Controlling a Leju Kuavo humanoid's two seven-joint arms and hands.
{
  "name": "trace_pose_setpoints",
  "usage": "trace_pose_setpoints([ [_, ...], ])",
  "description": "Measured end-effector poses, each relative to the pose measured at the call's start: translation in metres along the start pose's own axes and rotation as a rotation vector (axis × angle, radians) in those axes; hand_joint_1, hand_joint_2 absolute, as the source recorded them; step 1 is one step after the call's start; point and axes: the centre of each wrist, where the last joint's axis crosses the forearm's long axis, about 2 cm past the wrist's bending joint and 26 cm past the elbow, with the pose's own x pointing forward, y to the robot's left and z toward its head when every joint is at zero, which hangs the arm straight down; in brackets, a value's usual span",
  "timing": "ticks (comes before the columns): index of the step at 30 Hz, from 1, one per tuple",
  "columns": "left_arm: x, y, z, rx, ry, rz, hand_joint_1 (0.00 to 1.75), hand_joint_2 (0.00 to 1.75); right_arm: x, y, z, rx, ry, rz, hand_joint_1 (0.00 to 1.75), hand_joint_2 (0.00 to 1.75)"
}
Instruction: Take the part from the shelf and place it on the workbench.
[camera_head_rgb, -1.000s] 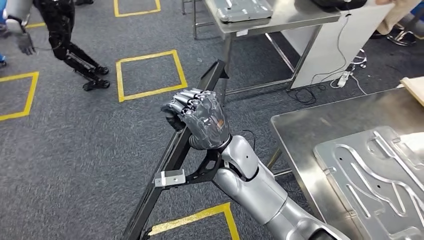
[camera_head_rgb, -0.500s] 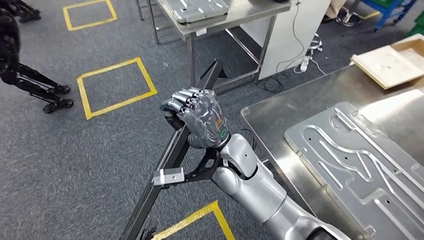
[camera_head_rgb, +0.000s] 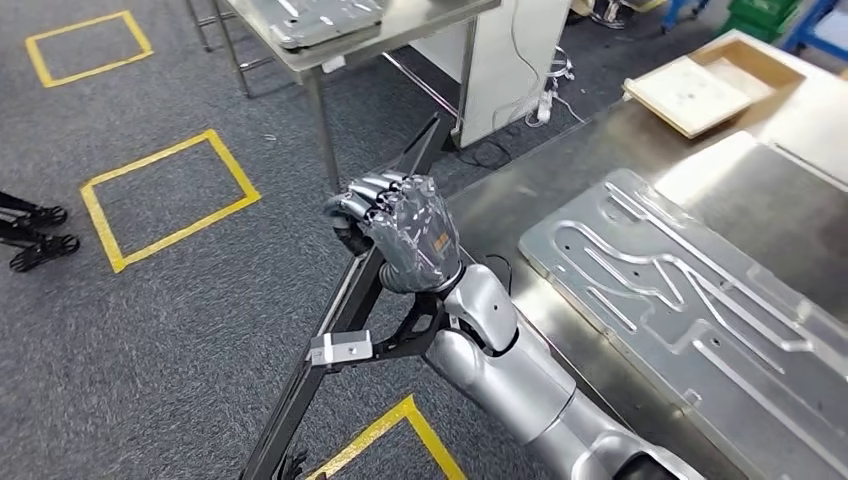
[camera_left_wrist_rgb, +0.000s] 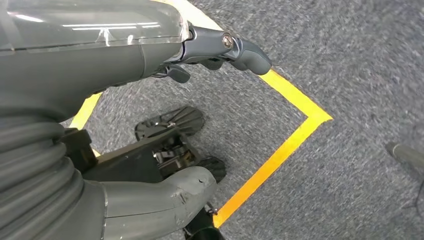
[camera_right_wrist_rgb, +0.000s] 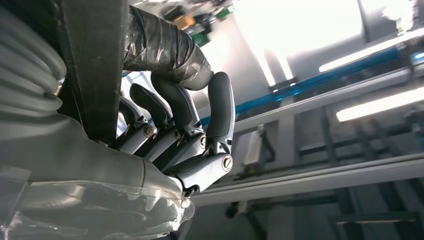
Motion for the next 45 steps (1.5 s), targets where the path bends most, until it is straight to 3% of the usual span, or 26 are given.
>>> trace_pose_setpoints([
  [45, -0.0019, -0.0001, 0.001, -0.006, 0.003, -0.011, 0.0, 1.75, -0.0035, -0.0041, 0.0017, -0.006, 0.0, 0.015, 1.75, 1.75],
])
